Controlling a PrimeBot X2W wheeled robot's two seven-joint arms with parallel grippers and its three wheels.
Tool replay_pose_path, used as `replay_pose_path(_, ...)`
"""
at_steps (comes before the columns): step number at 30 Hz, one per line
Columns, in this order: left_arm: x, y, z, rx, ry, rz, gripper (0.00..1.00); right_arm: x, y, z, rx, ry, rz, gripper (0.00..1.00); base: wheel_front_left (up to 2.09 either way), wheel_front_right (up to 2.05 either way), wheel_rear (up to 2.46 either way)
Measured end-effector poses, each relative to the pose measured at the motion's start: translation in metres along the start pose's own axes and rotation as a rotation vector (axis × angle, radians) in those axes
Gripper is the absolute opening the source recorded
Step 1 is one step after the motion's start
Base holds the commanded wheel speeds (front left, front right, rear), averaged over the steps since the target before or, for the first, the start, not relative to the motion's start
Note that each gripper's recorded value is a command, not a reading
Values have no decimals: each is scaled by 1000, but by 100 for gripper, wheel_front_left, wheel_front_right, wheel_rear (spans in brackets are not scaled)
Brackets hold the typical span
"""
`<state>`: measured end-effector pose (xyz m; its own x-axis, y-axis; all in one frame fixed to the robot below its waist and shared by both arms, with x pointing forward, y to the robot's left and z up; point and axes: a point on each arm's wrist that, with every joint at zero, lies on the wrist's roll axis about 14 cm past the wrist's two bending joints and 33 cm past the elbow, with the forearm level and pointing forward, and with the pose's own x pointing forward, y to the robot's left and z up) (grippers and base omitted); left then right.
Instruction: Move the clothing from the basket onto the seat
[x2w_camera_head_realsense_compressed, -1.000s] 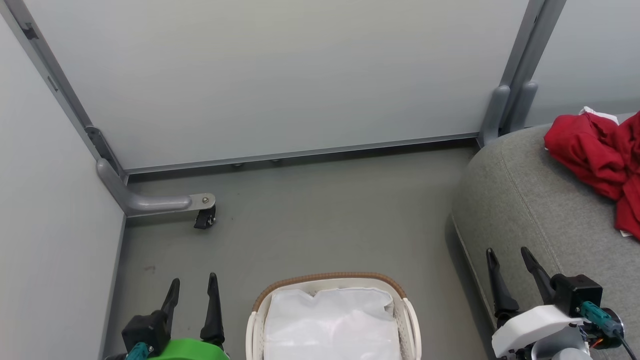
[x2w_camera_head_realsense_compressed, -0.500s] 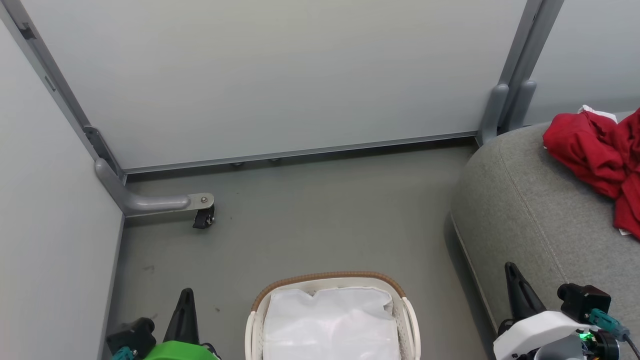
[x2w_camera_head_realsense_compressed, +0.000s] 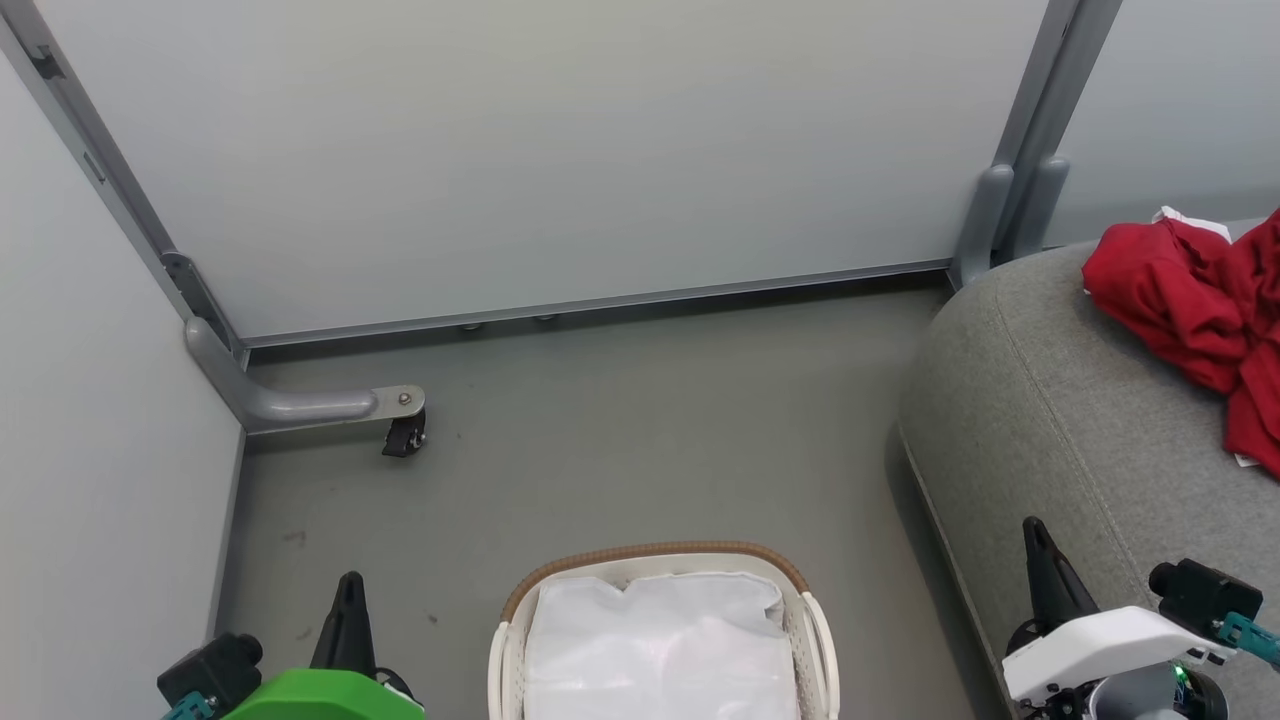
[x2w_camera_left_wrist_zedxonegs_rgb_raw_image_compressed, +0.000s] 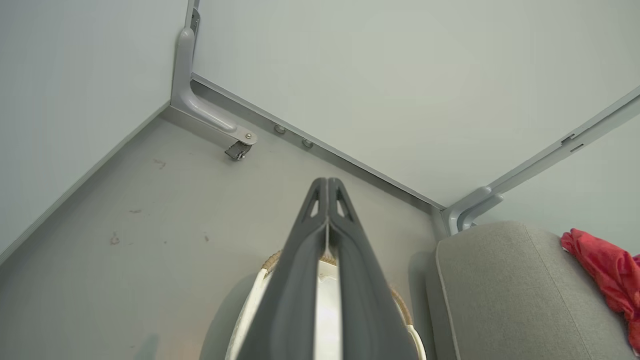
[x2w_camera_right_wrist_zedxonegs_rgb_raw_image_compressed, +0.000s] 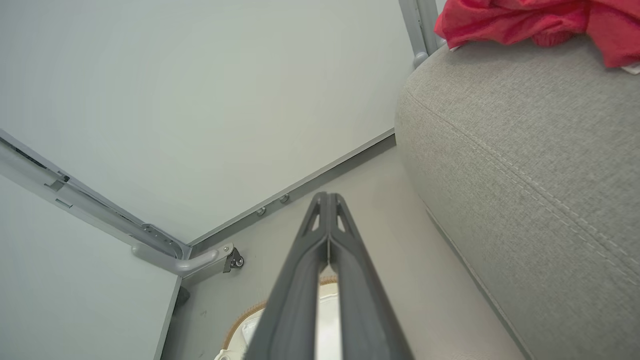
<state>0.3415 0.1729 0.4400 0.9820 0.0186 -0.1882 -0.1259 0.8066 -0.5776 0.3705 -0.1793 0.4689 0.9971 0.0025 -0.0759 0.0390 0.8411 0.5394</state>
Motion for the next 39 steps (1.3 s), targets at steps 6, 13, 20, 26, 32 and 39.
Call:
replay_pose_path(6,4,0,7,-82,-7,5,0,1,-1,3,89,0,-10,0,0,0,0)
replay_pose_path(13,7,0,12,-177,-9,6,0,4,-2,6,185,-3,-17,0,0,0,0)
replay_pose_path(20,10,0,17,-262,-12,2,0,4,-3,9,276,-5,-25,0,0,0,0)
replay_pose_path(26,13,-1,21,-328,-16,-5,0,5,-4,11,347,-8,-26,0,0,0,0)
replay_pose_path(32,15,-2,27,-395,-22,-10,0,7,-3,14,416,-8,-25,0,0,0,0)
replay_pose_path(39,18,-4,32,-466,-28,-25,0,8,-3,17,491,-12,-20,0,0,0,0)
